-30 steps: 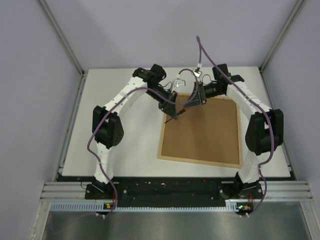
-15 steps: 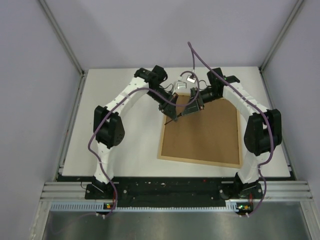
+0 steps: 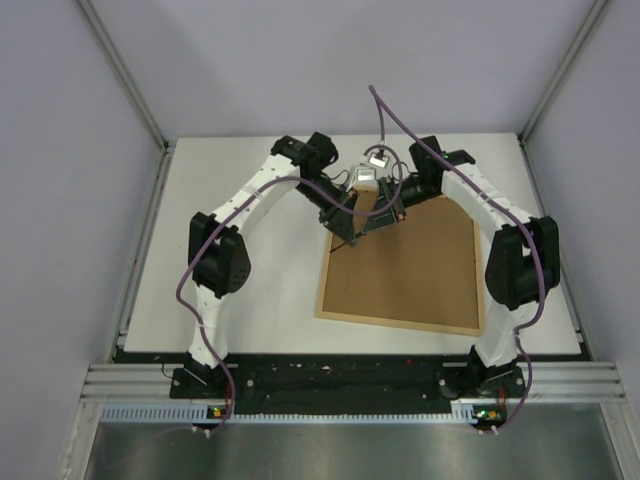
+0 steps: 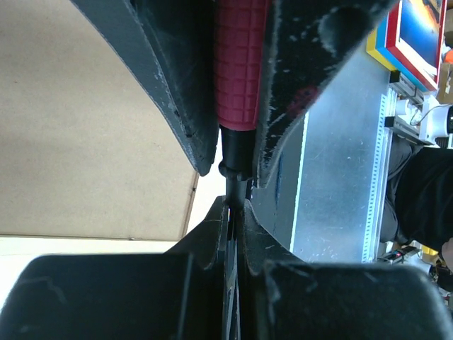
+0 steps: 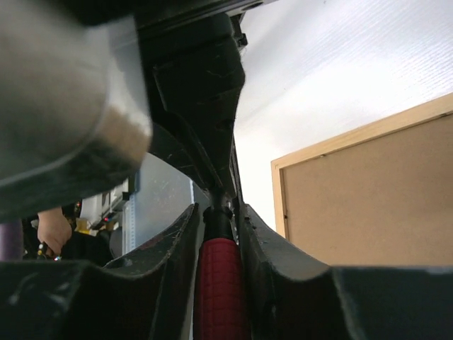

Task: Take the photo out of the frame
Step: Adjust the screwdriver, then release the photo frame item from the photo frame.

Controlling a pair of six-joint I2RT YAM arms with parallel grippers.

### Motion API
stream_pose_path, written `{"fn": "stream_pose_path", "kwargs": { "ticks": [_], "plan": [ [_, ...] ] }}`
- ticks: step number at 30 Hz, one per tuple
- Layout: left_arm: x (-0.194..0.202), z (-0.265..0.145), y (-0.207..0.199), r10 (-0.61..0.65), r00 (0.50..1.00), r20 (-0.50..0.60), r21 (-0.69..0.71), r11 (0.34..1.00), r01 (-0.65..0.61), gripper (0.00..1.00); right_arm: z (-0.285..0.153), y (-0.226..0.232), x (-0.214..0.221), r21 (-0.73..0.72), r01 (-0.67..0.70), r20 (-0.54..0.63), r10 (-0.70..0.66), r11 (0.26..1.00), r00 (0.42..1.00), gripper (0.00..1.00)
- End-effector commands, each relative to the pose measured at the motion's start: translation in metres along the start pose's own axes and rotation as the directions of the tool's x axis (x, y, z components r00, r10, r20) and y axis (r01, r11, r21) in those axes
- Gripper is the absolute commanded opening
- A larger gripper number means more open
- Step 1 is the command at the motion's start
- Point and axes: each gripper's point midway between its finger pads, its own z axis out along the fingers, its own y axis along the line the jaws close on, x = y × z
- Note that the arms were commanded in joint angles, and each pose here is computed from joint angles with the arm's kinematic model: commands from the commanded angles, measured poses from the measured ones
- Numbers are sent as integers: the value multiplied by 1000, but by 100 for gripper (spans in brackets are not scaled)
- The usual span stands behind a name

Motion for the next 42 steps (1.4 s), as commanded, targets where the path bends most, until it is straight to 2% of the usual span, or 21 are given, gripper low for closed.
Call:
{"fn": "stream_pose_path", "kwargs": {
  "ticks": [1,3,7,9,11,13,15,17,19,20,22,25,31,35,42],
  "plan": [
    [-16,-1,-6,67,997,40,13,998,-68,0,8,17,-4,-55,64,-12,-64,996,998,21],
    [-16,-2,-4,69,997,38,4,998,-69,0,8,18,-2,-56,69,-17,-70,996,997,2],
    [-14,-5,4,60,998,37,-35,998,-58,0,5,19,0,-32,107,-30,-108,994,994,0],
    [-16,-10,10,51,997,55,-63,997,-47,17,0,18,0,-5,133,-29,-134,991,991,0],
    [-18,-25,19,35,995,95,-97,995,-25,41,-5,16,-4,23,158,-21,-157,987,987,0],
    [-22,-42,27,26,990,141,-133,991,-7,58,-14,11,-10,55,162,-1,-162,985,987,0],
    [-25,-62,38,8,980,200,-167,986,26,70,-23,4,-18,95,166,30,-170,982,985,0],
    [-29,-81,52,-4,966,260,-201,978,58,77,-32,-7,-28,153,168,71,-180,974,981,0],
    [-30,-100,73,-35,948,316,-239,964,115,92,-38,-22,-37,221,167,108,-194,961,975,0],
    [-29,-105,82,-53,940,337,-252,957,144,95,-40,-30,-41,258,170,126,-208,951,970,0],
    [-28,-111,107,-90,922,378,-270,941,202,98,-42,-50,-51,337,177,160,-242,925,957,0],
    [-25,-108,143,-182,883,433,-263,911,317,98,-45,-84,-65,437,162,220,-279,885,935,0],
    [-17,-89,205,-316,804,504,-237,844,481,98,-39,-140,-88,434,-11,397,-180,901,900,0],
    [-14,-79,224,-369,774,515,-198,827,526,98,-36,-170,-95,440,-101,457,-125,892,881,0],
    [-19,-69,230,-406,743,531,-115,835,538,98,-35,-210,-85,474,-216,494,-55,854,868,0]
  ]
}}
